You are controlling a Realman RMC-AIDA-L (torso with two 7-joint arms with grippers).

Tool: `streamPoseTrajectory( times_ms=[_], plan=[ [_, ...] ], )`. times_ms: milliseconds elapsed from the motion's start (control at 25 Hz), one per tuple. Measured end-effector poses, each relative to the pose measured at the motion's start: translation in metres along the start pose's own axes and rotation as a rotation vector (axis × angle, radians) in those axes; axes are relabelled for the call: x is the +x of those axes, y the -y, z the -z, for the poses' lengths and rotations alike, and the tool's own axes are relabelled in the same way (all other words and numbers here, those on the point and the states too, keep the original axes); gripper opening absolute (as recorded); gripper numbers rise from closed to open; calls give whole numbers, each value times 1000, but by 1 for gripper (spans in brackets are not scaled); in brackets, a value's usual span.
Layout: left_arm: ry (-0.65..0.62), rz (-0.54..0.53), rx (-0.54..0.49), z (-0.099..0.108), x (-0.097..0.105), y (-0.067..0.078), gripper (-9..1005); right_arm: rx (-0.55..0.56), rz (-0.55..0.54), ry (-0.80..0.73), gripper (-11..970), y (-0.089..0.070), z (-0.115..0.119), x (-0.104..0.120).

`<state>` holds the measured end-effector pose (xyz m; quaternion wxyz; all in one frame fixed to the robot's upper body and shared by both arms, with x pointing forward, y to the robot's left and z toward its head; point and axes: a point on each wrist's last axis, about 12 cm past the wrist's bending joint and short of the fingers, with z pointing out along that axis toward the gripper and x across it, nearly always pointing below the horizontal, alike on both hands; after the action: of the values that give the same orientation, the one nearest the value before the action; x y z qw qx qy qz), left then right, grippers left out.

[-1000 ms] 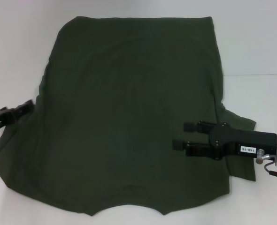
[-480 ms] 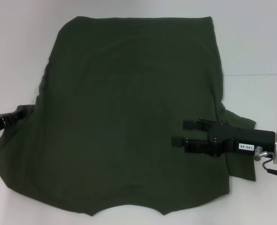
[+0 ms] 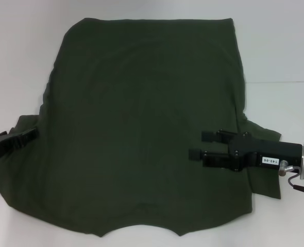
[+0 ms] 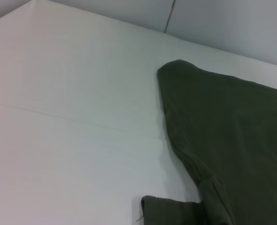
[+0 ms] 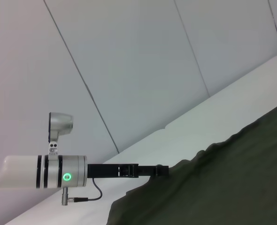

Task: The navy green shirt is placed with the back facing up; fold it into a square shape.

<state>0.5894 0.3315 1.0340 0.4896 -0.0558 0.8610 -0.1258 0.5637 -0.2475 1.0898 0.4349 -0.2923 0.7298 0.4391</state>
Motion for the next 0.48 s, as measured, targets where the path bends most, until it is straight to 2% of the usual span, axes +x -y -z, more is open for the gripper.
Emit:
streamPoseTrajectory(
  times_ms=[480],
  plan=[
    [-9, -16, -17, -1, 0, -1, 892, 0, -1, -1, 897, 0, 0, 0]
  ],
)
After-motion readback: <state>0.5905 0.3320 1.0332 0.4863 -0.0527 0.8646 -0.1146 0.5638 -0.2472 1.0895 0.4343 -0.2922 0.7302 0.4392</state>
